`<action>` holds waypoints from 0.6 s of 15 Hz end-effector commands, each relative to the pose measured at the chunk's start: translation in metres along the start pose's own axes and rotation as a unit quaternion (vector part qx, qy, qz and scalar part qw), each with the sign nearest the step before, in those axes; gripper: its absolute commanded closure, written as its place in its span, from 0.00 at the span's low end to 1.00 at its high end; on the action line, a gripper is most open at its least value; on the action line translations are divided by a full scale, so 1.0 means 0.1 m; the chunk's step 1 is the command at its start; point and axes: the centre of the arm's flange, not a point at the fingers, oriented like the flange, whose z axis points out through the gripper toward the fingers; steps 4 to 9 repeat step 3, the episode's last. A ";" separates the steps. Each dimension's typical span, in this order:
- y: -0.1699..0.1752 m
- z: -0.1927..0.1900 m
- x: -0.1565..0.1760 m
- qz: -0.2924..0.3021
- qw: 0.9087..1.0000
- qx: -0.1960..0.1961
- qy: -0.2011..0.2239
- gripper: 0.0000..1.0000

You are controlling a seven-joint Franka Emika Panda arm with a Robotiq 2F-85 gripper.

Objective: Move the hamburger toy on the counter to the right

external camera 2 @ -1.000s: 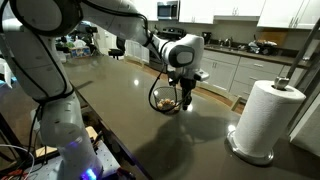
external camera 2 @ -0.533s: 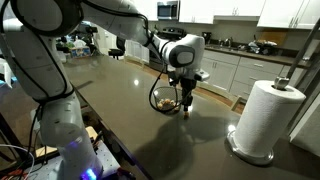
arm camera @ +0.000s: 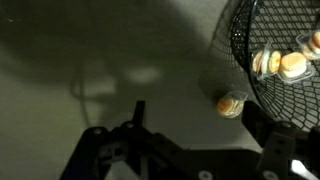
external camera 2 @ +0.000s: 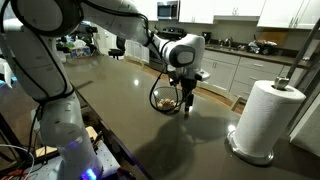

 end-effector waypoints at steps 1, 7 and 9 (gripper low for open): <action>0.00 0.00 0.00 0.000 1.000 0.000 0.000 0.02; 0.00 0.00 0.00 0.000 1.000 0.000 0.000 0.02; 0.00 0.00 0.00 0.000 1.000 0.000 0.000 0.02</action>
